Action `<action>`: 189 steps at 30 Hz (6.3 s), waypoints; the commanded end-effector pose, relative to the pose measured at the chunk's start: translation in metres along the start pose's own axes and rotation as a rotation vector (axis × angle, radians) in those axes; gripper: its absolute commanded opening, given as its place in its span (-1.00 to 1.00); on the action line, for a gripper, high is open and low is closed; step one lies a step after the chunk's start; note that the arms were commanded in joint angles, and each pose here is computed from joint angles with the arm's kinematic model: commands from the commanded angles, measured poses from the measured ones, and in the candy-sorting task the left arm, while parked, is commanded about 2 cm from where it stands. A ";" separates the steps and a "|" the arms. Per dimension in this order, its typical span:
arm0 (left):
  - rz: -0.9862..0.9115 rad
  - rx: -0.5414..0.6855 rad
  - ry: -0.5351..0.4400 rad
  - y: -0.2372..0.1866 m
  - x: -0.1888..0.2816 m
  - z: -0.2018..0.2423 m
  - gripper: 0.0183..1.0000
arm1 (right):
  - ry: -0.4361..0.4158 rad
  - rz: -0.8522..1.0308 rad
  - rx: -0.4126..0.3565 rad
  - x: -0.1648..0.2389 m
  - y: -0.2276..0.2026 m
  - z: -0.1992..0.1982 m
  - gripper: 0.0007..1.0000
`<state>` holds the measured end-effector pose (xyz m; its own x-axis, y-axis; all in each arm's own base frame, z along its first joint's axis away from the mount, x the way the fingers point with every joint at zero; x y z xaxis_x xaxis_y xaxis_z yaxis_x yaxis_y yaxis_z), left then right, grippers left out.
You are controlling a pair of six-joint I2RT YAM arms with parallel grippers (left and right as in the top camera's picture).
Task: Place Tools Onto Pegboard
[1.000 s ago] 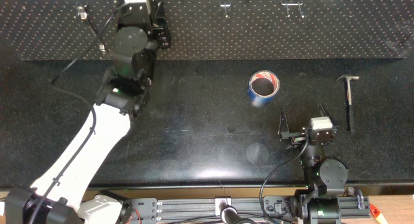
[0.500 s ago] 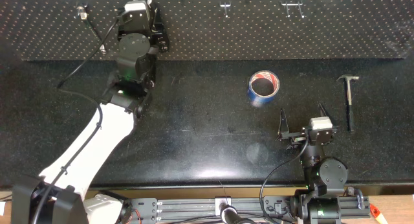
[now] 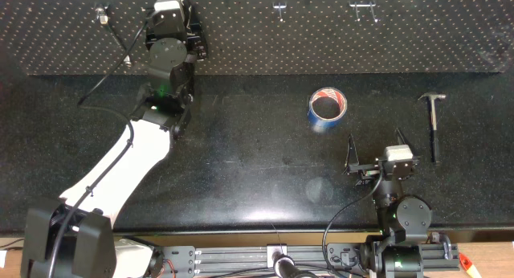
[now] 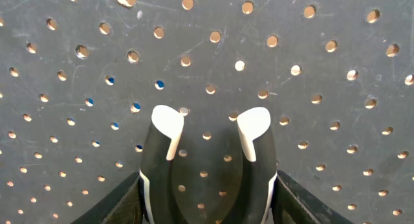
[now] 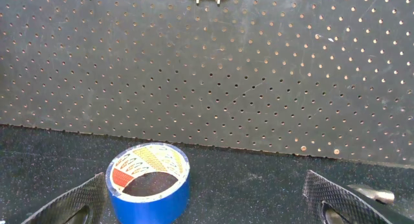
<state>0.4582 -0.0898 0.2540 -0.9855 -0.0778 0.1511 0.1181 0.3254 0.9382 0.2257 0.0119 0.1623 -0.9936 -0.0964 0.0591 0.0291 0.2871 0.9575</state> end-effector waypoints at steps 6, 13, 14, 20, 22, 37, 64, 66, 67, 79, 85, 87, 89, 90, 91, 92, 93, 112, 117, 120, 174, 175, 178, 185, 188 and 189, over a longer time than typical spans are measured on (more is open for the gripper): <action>0.019 -0.016 0.009 -0.006 -0.002 0.003 -0.98 | 0.018 -0.007 0.011 0.000 0.000 0.004 0.96; 0.037 0.016 0.007 -0.009 -0.002 0.003 0.72 | 0.018 -0.006 0.011 0.000 0.000 0.004 0.96; 0.037 0.016 0.006 -0.009 -0.001 0.003 0.91 | 0.018 -0.006 0.011 0.000 0.000 0.004 0.96; 0.034 0.047 -0.043 0.020 0.025 -0.004 0.99 | 0.018 -0.007 0.011 0.000 0.000 0.004 0.96; 0.060 0.037 -0.021 0.039 0.054 0.007 0.99 | 0.018 -0.007 0.011 0.000 0.000 0.004 0.96; -0.307 0.106 -0.210 0.008 0.230 0.115 0.99 | 0.018 -0.007 0.011 0.000 0.000 0.004 0.96; -0.060 -0.096 -0.067 -0.085 0.207 0.153 0.99 | 0.018 -0.007 0.011 0.000 0.000 0.004 0.96; -0.059 -0.096 -0.066 -0.085 0.207 0.153 0.99 | 0.018 -0.006 0.011 0.000 0.000 0.004 0.96; -0.059 -0.096 -0.066 -0.085 0.207 0.153 1.00 | 0.018 -0.007 0.011 0.000 0.000 0.004 0.96; -0.059 -0.097 -0.067 -0.085 0.207 0.153 0.99 | -0.011 0.004 0.011 0.000 -0.002 -0.001 0.96; -0.059 -0.096 -0.066 -0.085 0.207 0.153 0.99 | 0.002 -0.027 -0.096 0.001 0.011 0.000 0.96; -0.059 -0.096 -0.066 -0.085 0.207 0.153 0.99 | 0.001 -0.033 -0.136 0.001 0.042 -0.009 0.96; -0.059 -0.096 -0.066 -0.085 0.207 0.153 0.99 | 0.015 -0.037 -0.135 -0.008 0.095 -0.023 0.96; -0.059 -0.096 -0.066 -0.085 0.207 0.153 0.99 | 0.037 -0.019 -0.137 -0.015 0.114 -0.025 0.96; -0.059 -0.096 -0.066 -0.085 0.207 0.153 0.99 | 0.063 0.025 -0.141 -0.024 0.125 -0.025 0.96; -0.059 -0.096 -0.066 -0.085 0.207 0.153 0.99 | 0.112 0.116 -0.147 -0.034 0.134 -0.021 0.96; -0.059 -0.096 -0.066 -0.085 0.207 0.153 0.99 | 0.152 0.200 -0.156 -0.043 0.136 -0.016 0.96; -0.059 -0.096 -0.066 -0.085 0.207 0.153 0.99 | 0.358 0.950 -0.205 -0.119 0.005 0.090 0.95; -0.059 -0.096 -0.066 -0.085 0.207 0.153 0.99 | 0.251 1.022 -0.267 -0.135 -0.014 0.092 0.95; -0.059 -0.096 -0.066 -0.085 0.207 0.153 0.99 | 0.253 1.065 -0.265 -0.135 -0.028 0.098 0.95; -0.059 -0.096 -0.066 -0.085 0.207 0.153 0.99 | 0.432 0.112 0.079 -0.148 0.198 0.121 -0.85; -0.059 -0.096 -0.066 -0.085 0.207 0.153 0.99 | 0.434 0.095 0.103 -0.150 0.199 0.123 -0.85; -0.059 -0.096 -0.066 -0.085 0.207 0.153 0.99 | 0.434 0.065 0.156 -0.166 0.195 0.132 -0.85; -0.059 -0.096 -0.066 -0.085 0.207 0.153 0.99 | 0.390 0.166 0.195 -0.198 0.148 0.148 -0.85; -0.059 -0.097 -0.066 -0.085 0.207 0.153 0.99 | 0.388 0.159 0.193 -0.206 0.143 0.154 -0.85; -0.059 -0.096 -0.067 -0.085 0.207 0.153 0.99 | 0.387 0.158 0.193 -0.208 0.142 0.155 -0.85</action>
<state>0.2261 0.0128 0.1584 -0.9961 -0.0448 0.0756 0.0622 0.2485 0.9666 0.4148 0.2160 0.2456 -0.8594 -0.3841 0.3375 0.1256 0.4813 0.8675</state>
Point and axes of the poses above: each gripper's point midway between its finger pads, its own x axis back along the fingers, its own z axis along the line the jaws close on, y = z × x, the point moved 2 cm from there along x, back along the fingers, and after that the axes turned 13 degrees about x, right-handed, at the moved point
